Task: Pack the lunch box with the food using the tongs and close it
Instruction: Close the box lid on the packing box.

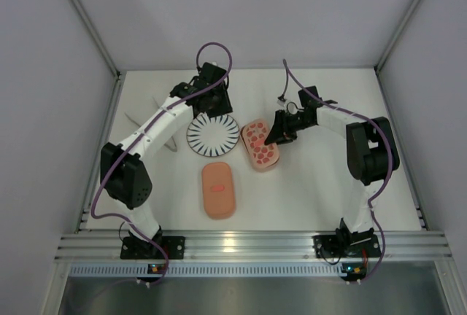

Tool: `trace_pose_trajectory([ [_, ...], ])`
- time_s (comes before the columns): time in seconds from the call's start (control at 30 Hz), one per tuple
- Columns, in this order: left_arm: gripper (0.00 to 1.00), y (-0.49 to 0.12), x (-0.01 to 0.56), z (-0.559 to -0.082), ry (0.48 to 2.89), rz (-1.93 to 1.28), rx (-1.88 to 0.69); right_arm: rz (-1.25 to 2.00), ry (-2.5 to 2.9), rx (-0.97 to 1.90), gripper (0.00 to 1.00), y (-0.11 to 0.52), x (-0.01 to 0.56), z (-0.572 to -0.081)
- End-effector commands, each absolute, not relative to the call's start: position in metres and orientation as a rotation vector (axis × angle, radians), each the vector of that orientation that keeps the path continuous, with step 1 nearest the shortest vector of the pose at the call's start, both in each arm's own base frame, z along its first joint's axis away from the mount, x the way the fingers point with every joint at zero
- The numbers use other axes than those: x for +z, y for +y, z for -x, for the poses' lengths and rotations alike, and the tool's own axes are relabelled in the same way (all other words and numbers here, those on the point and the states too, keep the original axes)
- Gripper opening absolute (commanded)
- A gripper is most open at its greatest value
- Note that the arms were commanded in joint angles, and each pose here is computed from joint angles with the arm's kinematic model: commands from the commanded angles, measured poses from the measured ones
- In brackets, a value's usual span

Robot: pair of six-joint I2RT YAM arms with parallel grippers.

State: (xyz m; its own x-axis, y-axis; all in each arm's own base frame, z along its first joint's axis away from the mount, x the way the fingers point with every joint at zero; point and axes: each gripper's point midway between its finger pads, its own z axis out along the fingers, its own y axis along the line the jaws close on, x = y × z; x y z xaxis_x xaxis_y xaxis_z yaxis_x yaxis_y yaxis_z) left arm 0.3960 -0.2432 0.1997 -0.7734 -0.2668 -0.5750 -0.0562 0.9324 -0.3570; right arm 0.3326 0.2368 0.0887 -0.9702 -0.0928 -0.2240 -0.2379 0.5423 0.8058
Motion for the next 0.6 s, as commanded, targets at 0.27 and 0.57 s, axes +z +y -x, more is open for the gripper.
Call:
trace_pose_trajectory([
  [0.27,0.38,-0.251,0.206,-0.403,2.405,0.205,-0.456,0.356,2.541,1.228,0.38,0.226,0.13,-0.353],
  [0.57,0.38,-0.25,0.206,-0.404,2.405,0.205,-0.455,0.344,2.544,1.035,0.46,0.212,0.149,-0.367],
])
